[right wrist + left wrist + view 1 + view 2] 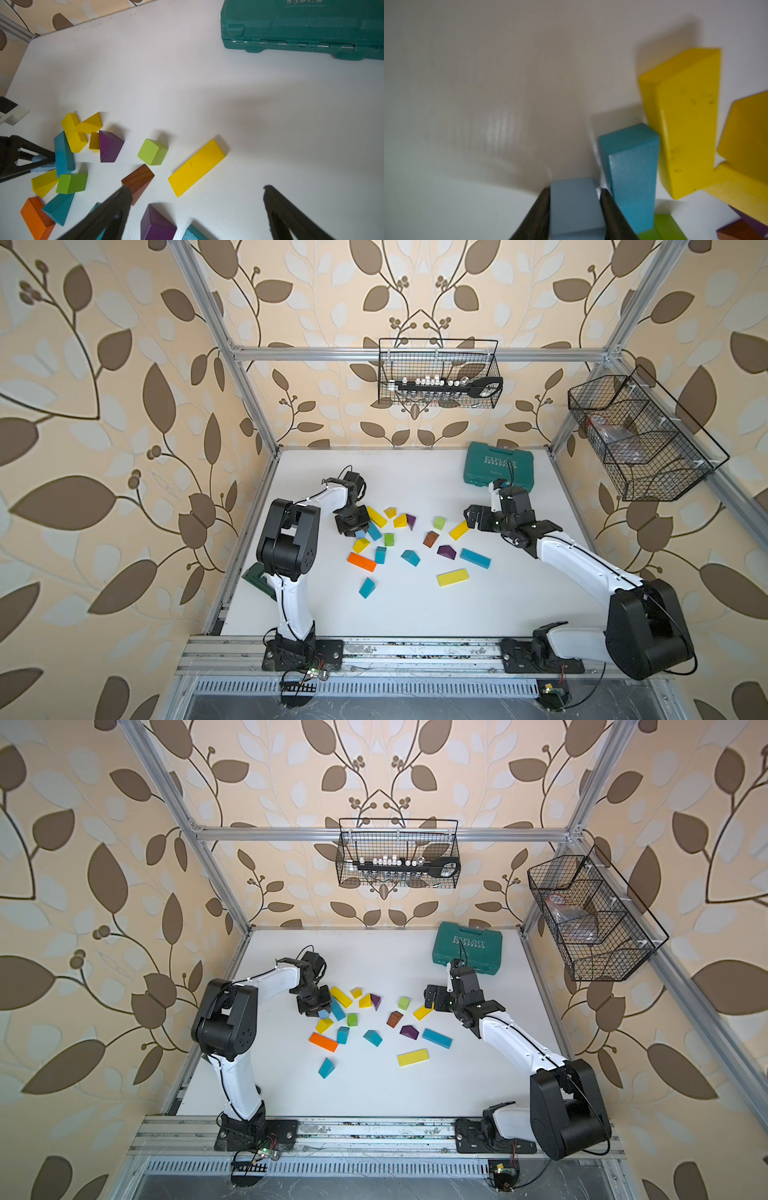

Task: Assemble a small pinwheel with building blocks
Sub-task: Move the building block to the center of the board.

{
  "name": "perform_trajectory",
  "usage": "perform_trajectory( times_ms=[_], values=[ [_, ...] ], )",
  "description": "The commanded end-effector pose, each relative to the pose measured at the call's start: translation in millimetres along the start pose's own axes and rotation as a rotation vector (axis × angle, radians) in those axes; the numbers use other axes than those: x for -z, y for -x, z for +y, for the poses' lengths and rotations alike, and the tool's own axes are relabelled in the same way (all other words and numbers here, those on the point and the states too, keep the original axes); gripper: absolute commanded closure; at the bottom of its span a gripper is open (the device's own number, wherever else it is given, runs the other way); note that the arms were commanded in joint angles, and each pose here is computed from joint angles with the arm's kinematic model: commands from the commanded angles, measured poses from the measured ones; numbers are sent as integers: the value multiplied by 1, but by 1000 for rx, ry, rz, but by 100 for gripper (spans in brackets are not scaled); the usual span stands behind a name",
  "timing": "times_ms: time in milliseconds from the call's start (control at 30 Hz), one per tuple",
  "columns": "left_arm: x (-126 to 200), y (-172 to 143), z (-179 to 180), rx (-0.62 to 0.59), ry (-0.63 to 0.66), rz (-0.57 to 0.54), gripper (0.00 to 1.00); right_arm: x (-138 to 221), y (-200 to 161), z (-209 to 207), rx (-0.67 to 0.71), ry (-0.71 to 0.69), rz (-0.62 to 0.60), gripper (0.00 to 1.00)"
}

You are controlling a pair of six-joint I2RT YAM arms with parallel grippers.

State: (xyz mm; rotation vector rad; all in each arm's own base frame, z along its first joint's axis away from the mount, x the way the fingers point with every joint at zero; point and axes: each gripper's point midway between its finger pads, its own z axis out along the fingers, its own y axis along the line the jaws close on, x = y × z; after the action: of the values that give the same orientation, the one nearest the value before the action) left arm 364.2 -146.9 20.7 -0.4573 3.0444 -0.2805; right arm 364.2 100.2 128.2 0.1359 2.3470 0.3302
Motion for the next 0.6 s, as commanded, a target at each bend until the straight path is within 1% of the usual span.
perform_trajectory(
  times_ms=[0, 133, 267, 367, 533, 567],
  values=[
    [-16, -8, -31, -40, -25, 48, 62, -1, -8, -9, 6, -35, 20, 0],
    [-20, -9, -59, -89, -31, 55, 62, -2, -10, -12, -1, -47, 23, 1],
    [-17, -11, -64, -111, -37, 62, 65, -4, -11, -12, -1, -45, 32, 0],
    [-5, -9, -48, -138, 9, 49, 69, -5, -12, -13, 0, -46, 35, 0],
    [21, 2, -12, -175, -30, 32, 69, -7, -14, -10, -3, -33, 47, 1],
    [25, 5, -1, -185, -20, 30, 69, -7, -14, -10, -5, -32, 49, 0]
  ],
)
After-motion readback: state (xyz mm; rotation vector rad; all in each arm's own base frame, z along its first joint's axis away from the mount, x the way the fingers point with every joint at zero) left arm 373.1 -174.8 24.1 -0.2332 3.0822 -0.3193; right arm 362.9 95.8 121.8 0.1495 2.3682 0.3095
